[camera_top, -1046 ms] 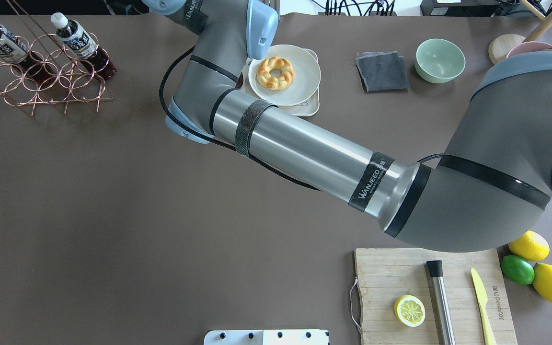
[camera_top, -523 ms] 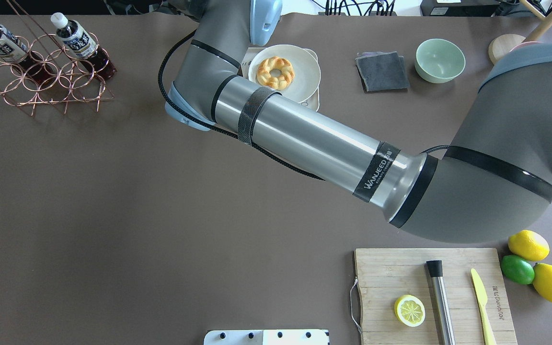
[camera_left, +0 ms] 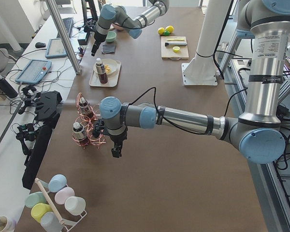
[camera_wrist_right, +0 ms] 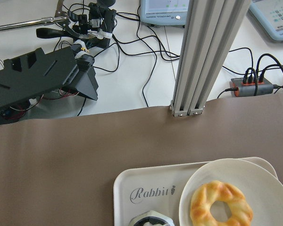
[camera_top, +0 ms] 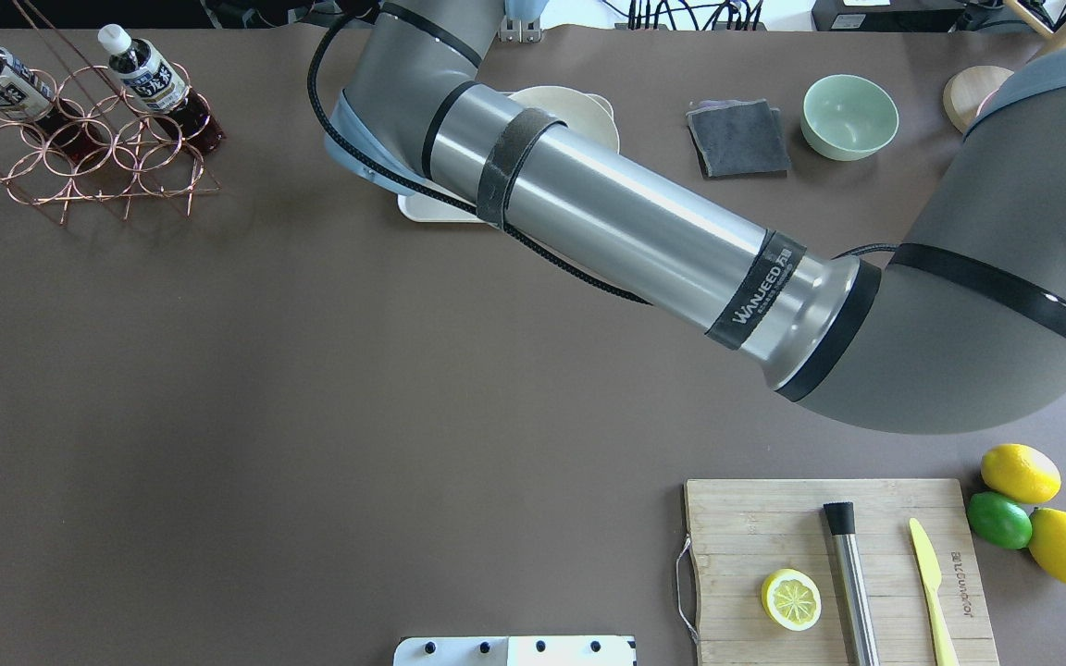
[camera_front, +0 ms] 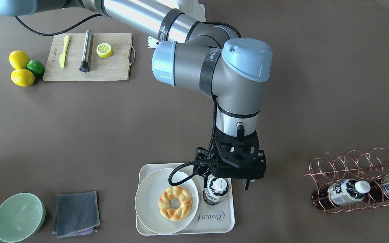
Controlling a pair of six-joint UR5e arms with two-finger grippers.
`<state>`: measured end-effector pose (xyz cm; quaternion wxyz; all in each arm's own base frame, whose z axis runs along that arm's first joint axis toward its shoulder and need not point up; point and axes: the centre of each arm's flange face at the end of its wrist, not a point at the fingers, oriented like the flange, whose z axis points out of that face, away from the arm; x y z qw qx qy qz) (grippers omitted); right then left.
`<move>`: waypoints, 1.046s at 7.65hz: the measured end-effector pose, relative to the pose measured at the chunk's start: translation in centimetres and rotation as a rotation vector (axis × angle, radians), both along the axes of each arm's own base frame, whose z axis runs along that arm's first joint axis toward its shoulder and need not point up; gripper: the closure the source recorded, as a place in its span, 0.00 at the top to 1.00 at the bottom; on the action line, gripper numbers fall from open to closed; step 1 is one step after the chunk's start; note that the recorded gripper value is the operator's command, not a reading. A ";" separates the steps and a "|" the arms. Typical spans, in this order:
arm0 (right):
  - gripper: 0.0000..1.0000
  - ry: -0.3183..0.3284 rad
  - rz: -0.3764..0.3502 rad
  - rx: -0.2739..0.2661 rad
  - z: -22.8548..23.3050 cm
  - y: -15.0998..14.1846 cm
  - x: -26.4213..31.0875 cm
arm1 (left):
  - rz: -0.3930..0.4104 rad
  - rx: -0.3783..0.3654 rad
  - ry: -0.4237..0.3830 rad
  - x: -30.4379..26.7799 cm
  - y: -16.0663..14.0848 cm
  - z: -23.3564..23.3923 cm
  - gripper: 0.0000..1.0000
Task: Place tea on tray
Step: 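Release the tea bottle on the tray and raise the right arm away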
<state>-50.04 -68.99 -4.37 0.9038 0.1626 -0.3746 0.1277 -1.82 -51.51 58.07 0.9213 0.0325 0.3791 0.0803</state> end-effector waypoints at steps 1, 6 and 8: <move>1.00 0.011 -0.042 -0.025 1.3 1.3 3.6 | 0.000 0.007 0.000 0.0 -0.3 -0.4 0.98; 1.00 0.068 -0.231 -0.047 25.1 5.8 28.9 | 0.000 0.041 0.001 0.1 -1.8 -2.4 0.98; 1.00 0.090 -0.280 -0.064 36.1 9.2 39.3 | 0.001 0.050 0.003 0.1 -2.2 -2.9 0.98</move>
